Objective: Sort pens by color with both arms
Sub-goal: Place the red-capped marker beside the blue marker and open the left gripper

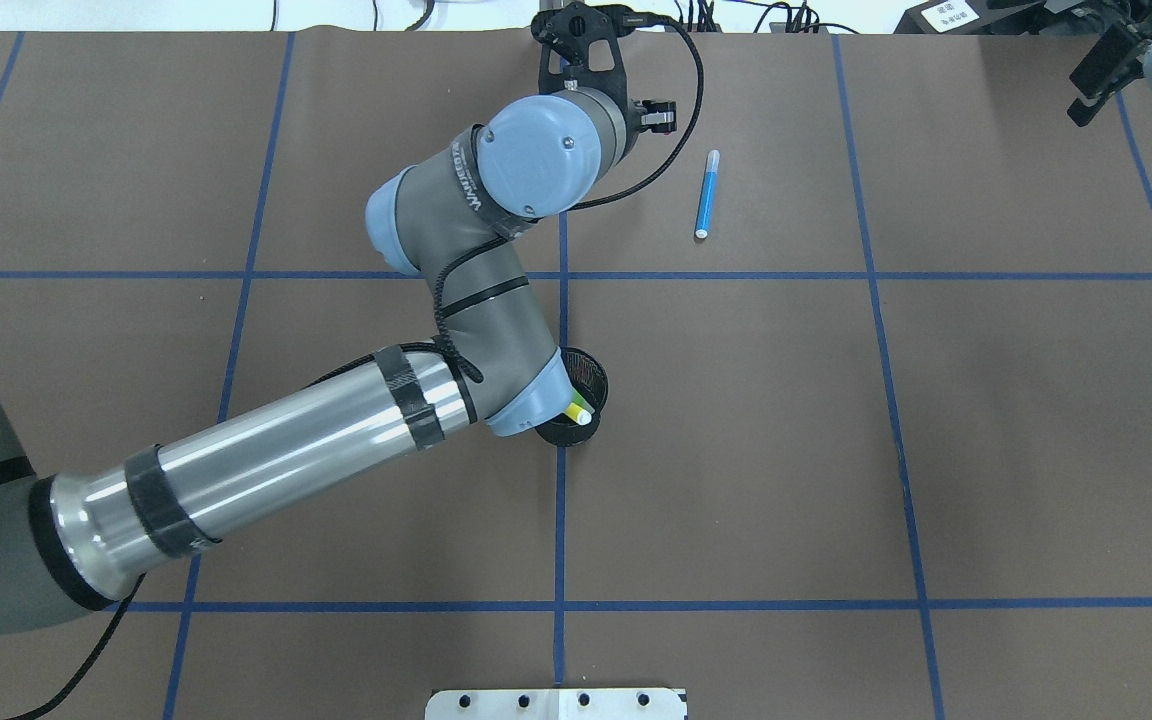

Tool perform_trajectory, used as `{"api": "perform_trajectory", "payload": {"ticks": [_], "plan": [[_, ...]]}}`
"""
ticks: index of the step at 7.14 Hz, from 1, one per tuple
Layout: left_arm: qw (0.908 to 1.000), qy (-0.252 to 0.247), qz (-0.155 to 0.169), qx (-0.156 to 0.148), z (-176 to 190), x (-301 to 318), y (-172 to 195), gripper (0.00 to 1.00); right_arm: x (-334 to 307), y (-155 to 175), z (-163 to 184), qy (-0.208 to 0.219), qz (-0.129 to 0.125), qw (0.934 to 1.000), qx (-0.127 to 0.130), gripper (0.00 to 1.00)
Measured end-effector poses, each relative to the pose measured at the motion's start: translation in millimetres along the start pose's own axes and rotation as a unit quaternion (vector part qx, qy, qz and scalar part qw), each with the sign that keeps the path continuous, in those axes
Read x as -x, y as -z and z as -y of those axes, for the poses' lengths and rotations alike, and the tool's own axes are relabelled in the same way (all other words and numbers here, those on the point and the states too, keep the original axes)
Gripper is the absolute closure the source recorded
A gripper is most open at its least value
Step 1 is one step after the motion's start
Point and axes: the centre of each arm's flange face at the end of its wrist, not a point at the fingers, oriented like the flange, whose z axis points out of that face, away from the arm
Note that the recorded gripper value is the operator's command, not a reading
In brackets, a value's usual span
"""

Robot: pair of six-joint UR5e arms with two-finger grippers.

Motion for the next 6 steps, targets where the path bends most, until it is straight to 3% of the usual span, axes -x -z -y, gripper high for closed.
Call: {"api": "perform_trajectory", "payload": {"ticks": [4,6], "plan": [[0.9994,-0.010,0.027,-0.016,-28,-21,-50,1.00,-1,-2,1,-0.007,0.001,1.0000,0.001,0.00],[0.9992,-0.012,0.032,-0.022,-30,-28,-56,0.72,-1,-2,2,-0.008,0.001,1.0000,0.000,0.00]]}}
